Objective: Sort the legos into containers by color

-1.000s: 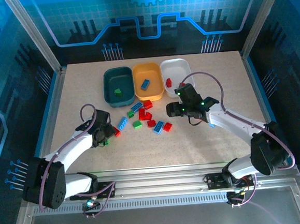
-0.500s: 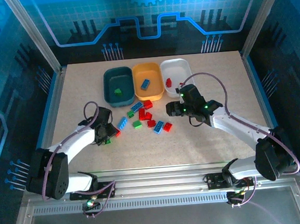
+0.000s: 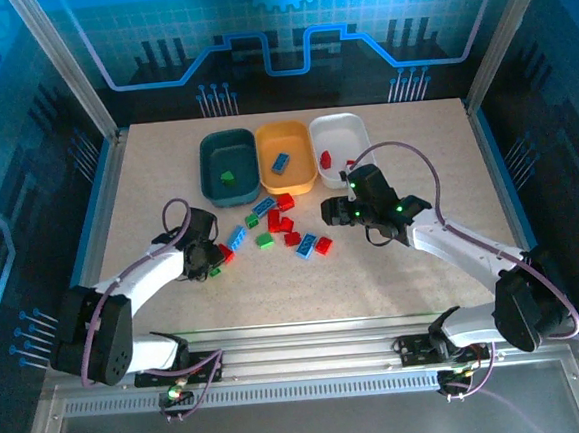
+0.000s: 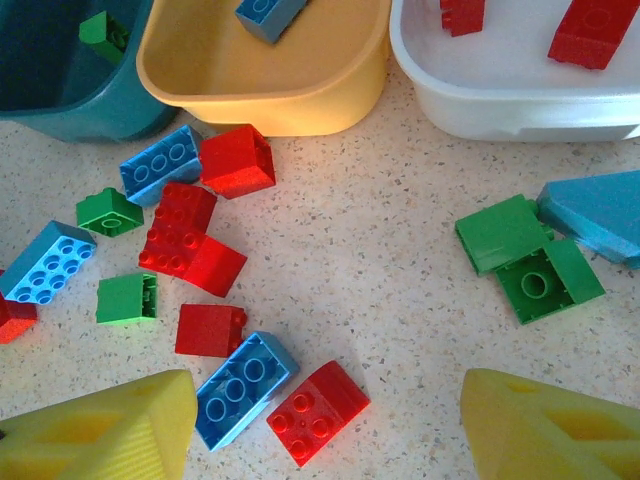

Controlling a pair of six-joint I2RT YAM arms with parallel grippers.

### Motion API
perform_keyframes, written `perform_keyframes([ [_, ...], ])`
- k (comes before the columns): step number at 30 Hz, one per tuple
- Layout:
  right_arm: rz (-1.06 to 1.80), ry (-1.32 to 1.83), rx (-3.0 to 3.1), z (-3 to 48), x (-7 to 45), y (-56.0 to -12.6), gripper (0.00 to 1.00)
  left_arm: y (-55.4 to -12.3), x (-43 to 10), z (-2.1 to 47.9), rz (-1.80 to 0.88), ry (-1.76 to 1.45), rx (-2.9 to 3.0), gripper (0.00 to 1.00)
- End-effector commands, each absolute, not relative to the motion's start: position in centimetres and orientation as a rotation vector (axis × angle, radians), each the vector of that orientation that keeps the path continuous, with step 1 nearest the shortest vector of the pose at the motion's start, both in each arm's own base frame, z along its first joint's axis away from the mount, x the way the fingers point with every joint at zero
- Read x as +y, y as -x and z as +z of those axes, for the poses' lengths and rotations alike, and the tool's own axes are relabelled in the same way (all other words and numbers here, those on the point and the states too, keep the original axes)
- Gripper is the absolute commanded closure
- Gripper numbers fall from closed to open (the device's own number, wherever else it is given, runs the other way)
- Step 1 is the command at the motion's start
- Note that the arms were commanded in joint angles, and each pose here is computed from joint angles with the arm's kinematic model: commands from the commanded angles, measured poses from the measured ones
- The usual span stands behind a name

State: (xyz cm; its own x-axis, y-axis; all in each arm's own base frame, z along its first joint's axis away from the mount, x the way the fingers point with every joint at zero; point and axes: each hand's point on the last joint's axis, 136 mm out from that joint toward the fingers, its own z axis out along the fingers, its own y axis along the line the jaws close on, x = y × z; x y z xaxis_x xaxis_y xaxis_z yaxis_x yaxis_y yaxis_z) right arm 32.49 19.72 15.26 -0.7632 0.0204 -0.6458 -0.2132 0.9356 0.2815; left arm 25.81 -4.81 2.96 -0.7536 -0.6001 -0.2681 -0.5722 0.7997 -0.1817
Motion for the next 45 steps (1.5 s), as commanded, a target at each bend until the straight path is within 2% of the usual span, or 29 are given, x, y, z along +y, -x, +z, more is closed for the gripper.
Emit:
perform_keyframes([
  [1,0.47,0.13,2.373,15.9,20.0,-32.4,0.29,-24.7,-4.9,3.0,-0.115,0.894,2.699,0.69],
  [6,0.468,0.13,2.371,16.0,19.9,-32.4,0.29,-25.1,-6.0,6.4,-0.151,0.811,2.658,0.79],
  [10,0.471,0.133,2.373,15.8,20.1,-32.4,0.29,-26.3,-6.6,11.4,-0.204,0.72,2.569,0.79],
  [13,0.468,0.129,2.369,15.7,20.0,-32.5,0.29,-28.9,-6.8,15.0,-0.205,0.644,2.491,0.77],
  [17,0.461,0.117,2.332,16.3,19.7,-32.7,0.29,-34.8,-7.6,18.4,-0.196,0.588,2.436,0.77],
  [23,0.426,0.108,2.347,15.1,19.1,-32.4,0.29,-45.1,-10.3,17.1,-0.245,0.514,2.463,0.83],
  [27,0.421,0.11,2.342,15.2,19.0,-32.4,0.29,-49.4,-11.4,13.8,-0.207,0.514,2.538,0.87],
  [31,0.418,0.11,2.334,15.4,18.9,-32.3,0.29,-51.4,-11.5,13.1,-0.206,0.524,2.536,0.77],
  [32,0.42,0.111,2.334,15.4,18.9,-32.3,0.29,-51.7,-11.5,13.1,-0.2,0.525,2.536,0.71],
  [35,0.424,0.117,2.331,15.5,19.0,-32.2,0.29,-51.9,-12.1,14.0,-0.241,0.499,2.524,0.39],
  [38,0.428,0.12,2.331,15.5,19.0,-32.2,0.29,-51.1,-12.8,16.5,-0.31,0.431,2.467,0.14],
  [42,0.436,0.122,2.325,15.7,19.1,-32.1,0.29,-47.9,-12.1,18.9,-0.324,0.403,2.419,0.1],
  [45,0.443,0.126,2.324,15.7,19.2,-32.0,0.29,-43.9,-11.3,17.4,-0.303,0.411,2.459,0.1],
])
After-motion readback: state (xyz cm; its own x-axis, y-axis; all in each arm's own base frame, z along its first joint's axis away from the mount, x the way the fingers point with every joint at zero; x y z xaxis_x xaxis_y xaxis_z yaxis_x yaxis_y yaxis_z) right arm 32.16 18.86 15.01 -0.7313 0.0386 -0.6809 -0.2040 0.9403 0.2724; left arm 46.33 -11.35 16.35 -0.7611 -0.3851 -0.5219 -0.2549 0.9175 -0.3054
